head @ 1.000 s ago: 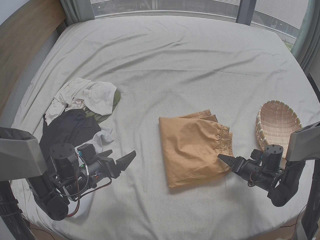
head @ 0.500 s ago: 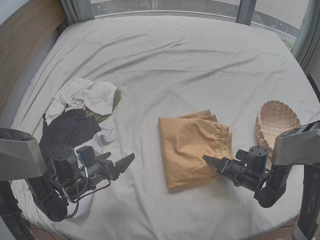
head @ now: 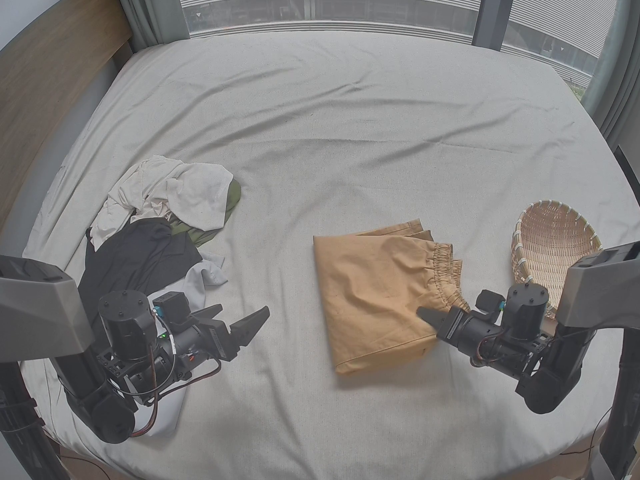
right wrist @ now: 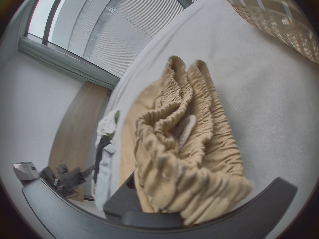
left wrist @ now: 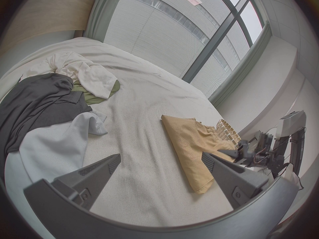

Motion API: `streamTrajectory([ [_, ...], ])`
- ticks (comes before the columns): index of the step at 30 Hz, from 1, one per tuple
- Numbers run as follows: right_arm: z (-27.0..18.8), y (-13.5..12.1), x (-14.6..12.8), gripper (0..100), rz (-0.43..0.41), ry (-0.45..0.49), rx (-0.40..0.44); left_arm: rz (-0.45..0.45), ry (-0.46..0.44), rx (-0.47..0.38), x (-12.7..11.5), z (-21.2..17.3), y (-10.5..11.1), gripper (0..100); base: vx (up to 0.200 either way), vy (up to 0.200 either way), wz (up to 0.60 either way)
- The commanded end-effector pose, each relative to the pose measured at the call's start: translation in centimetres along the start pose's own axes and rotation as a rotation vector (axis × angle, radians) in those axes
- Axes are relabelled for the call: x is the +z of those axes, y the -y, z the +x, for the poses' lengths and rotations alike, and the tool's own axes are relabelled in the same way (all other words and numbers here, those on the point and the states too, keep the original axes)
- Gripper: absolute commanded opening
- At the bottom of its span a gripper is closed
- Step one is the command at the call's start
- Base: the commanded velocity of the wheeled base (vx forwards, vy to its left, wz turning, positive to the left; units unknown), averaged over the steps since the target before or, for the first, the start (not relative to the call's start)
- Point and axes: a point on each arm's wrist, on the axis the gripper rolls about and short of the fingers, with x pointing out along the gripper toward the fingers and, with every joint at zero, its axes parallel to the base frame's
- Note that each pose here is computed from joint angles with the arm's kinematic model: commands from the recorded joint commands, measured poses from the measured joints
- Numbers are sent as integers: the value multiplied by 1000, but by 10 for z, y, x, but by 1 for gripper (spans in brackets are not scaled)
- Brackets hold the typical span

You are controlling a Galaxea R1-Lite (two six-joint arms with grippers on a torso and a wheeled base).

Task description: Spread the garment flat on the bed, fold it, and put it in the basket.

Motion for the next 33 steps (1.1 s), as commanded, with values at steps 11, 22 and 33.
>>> streamTrajectory([
  [11, -59, -83, 33, 0, -124, -2, 416, 7, 5, 1, 1, 1, 0, 100, 0, 0, 0],
  [22, -62, -104, 56, 0, -201, 64, 538, 7, 5, 1, 1, 0, 0, 100, 0, 0, 0],
  [33, -76, -95, 85, 0, -332, 208, 479, 9, 1, -6, 0, 0, 2, 100, 0, 0, 0],
])
